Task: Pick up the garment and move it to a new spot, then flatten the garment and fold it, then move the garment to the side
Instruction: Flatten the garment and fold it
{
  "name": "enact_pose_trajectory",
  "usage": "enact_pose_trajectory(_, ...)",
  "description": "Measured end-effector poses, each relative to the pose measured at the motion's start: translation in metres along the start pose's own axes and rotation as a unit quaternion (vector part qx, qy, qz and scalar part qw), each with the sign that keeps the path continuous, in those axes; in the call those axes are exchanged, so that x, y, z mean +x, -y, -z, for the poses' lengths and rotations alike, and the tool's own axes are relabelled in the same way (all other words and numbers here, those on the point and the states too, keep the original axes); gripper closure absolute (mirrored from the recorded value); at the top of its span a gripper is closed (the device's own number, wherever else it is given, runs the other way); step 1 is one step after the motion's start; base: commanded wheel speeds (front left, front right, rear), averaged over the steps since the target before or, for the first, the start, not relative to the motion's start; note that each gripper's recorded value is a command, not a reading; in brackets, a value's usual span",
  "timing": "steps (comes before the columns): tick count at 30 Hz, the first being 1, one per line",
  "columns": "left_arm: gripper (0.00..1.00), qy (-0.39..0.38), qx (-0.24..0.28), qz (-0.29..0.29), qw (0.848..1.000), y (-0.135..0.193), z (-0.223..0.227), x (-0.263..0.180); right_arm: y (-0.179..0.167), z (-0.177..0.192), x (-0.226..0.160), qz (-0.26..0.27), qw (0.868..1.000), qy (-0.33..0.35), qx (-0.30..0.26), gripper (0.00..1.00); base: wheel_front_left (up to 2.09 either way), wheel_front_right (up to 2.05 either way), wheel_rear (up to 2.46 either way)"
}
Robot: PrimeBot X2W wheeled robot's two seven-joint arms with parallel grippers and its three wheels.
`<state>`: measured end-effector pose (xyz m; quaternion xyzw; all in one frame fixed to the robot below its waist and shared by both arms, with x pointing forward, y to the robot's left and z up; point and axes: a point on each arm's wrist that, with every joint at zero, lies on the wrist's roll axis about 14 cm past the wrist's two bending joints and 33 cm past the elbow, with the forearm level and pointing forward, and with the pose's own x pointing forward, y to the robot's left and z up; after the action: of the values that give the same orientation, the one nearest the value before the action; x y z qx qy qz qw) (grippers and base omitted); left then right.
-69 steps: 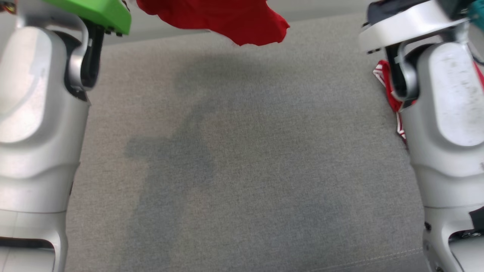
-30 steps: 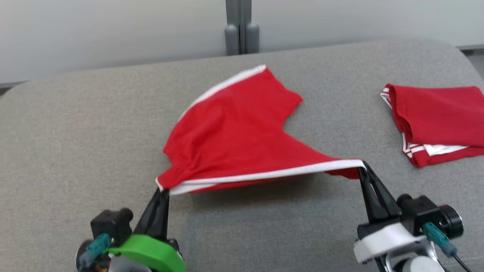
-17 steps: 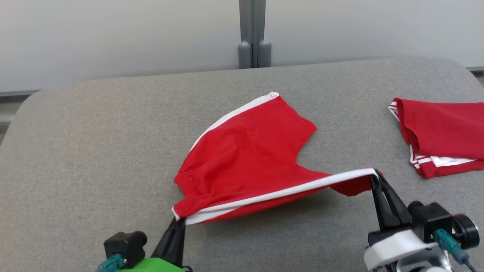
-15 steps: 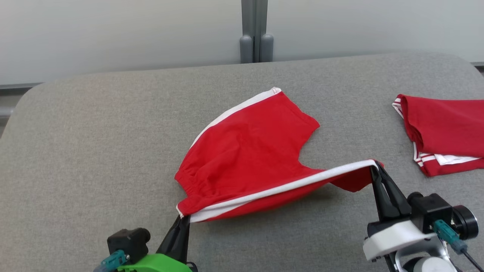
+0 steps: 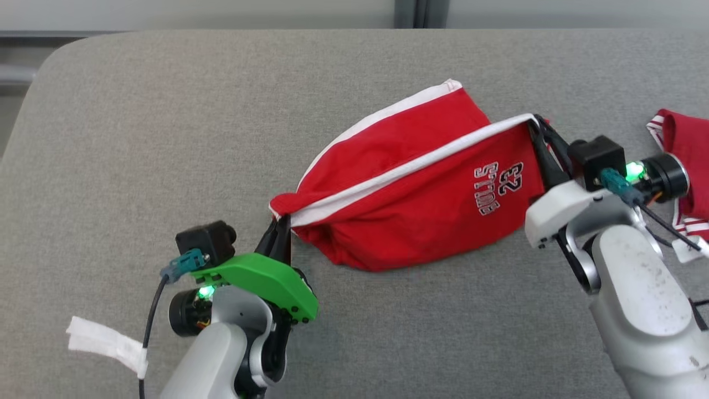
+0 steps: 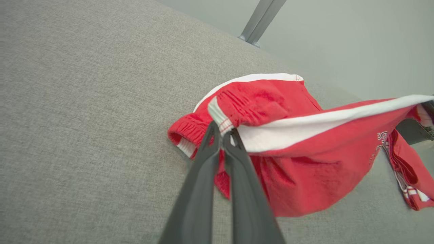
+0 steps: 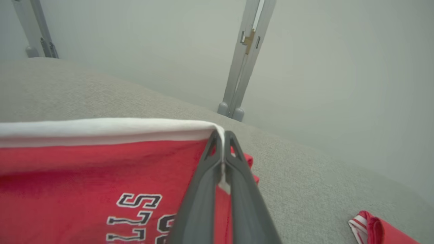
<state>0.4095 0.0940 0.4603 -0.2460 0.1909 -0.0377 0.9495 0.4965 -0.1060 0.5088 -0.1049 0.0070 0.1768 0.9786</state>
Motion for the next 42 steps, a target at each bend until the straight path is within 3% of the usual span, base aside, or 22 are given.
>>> enact_pose_trajectory(3,1.00,-0.010,-0.007,-0.023,1.000,-0.013,0.002,0.017,-0.012,0.007,0.037,-0.032,0.999,-0.017,-0.007,1.00,0.00,0.00,0.00)
enact_pose_trajectory(12,1.00,-0.041,-0.031,-0.070,0.996,-0.042,0.013,0.037,-0.036,0.035,0.090,-0.086,0.994,-0.061,-0.014,1.00,0.00,0.00,0.00)
enact_pose_trajectory(13,0.79,-0.041,-0.033,-0.074,0.996,-0.044,0.013,0.038,-0.038,0.037,0.094,-0.090,0.994,-0.063,-0.013,1.00,0.00,0.00,0.00)
enact_pose_trajectory(14,0.49,-0.038,-0.034,-0.078,0.996,-0.046,0.012,0.038,-0.040,0.039,0.098,-0.093,0.993,-0.065,-0.012,1.00,0.00,0.00,0.00)
enact_pose_trajectory(15,0.00,-0.037,-0.032,-0.079,0.996,-0.046,0.012,0.039,-0.043,0.041,0.100,-0.099,0.993,-0.069,-0.018,0.84,0.00,0.00,0.00)
enact_pose_trajectory(16,0.00,-0.035,-0.030,-0.079,0.996,-0.047,0.011,0.039,-0.046,0.043,0.103,-0.106,0.992,-0.071,-0.026,0.54,0.00,0.00,0.00)
enact_pose_trajectory(17,0.00,-0.032,-0.029,-0.080,0.996,-0.047,0.010,0.039,-0.047,0.044,0.106,-0.108,0.991,-0.072,-0.027,0.00,0.00,0.00,0.00)
enact_pose_trajectory(25,0.00,0.020,-0.019,-0.066,0.997,-0.042,-0.011,0.033,-0.041,0.046,0.123,-0.110,0.991,-0.068,-0.037,0.00,0.00,0.00,0.00)
enact_pose_trajectory(32,0.00,0.088,0.017,-0.075,0.993,-0.058,-0.038,0.014,-0.027,0.038,0.128,-0.091,0.994,-0.062,-0.023,0.00,0.00,0.00,0.00)
enact_pose_trajectory(42,0.00,0.173,0.043,-0.116,0.977,-0.086,-0.079,-0.014,-0.013,0.069,0.104,-0.074,0.985,-0.156,0.000,0.00,0.00,0.00,0.00)
